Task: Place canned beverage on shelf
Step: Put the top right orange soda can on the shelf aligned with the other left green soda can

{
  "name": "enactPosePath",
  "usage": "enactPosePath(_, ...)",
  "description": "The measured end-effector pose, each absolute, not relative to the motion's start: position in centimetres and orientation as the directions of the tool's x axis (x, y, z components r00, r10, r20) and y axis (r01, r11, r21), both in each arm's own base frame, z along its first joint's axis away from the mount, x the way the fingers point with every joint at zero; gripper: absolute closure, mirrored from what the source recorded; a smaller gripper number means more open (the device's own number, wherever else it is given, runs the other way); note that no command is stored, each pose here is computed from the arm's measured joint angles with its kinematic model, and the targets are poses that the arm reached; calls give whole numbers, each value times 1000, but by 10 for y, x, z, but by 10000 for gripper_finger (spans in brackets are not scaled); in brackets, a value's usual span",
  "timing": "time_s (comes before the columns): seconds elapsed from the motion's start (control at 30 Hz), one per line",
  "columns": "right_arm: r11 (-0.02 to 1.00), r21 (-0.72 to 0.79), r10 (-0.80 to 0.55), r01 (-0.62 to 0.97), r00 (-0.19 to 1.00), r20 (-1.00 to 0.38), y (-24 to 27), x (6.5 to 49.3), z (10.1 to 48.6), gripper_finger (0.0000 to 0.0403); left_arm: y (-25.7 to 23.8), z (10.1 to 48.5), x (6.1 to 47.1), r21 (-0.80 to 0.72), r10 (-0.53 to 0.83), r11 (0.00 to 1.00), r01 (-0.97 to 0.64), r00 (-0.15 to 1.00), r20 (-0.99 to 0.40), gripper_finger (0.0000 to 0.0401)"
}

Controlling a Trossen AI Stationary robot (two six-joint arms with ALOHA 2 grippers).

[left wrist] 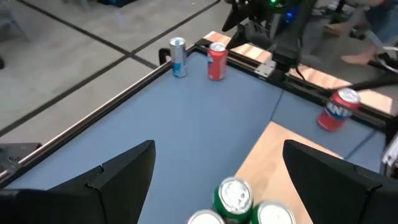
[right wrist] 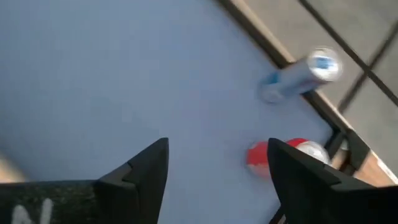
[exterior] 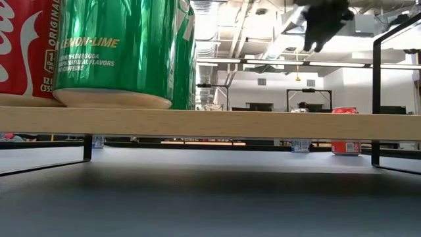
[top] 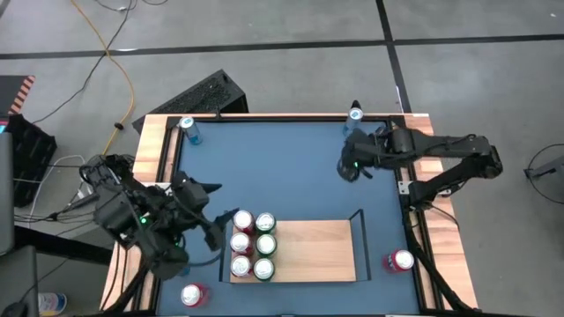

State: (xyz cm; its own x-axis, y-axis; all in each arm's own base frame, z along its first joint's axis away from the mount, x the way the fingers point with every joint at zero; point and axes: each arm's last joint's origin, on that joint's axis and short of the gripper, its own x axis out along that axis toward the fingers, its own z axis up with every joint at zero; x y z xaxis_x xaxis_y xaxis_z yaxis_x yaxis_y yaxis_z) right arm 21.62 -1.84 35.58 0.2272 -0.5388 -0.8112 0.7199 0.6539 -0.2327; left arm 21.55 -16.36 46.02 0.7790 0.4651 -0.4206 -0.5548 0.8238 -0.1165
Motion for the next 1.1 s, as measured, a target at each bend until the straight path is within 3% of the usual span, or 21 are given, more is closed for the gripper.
enactPosePath(0.23,478,-269,-637,836,119,-762,-65,210,358,143,-149,462,229,-153,511,778,-609,756,-410,62)
enactPosePath(0.47,469,-270,-659,841,129,-741,-108,207,363,143,-135,466,230,-130,509,781,-611,744,-434,62)
enactPosePath(0.83,248,-135,-713,959,86,-696,-167,185,368,143,-86,493,202,-39,505,816,-577,742,-441,62)
enactPosePath(0.97,195,-138,-677,971,32,-735,-188,181,357,143,-65,504,187,-10,531,809,-588,737,-419,62)
enactPosePath(1.1,204,-158,-523,966,-29,-852,-197,176,336,143,-50,512,169,2,522,820,-572,746,-413,62)
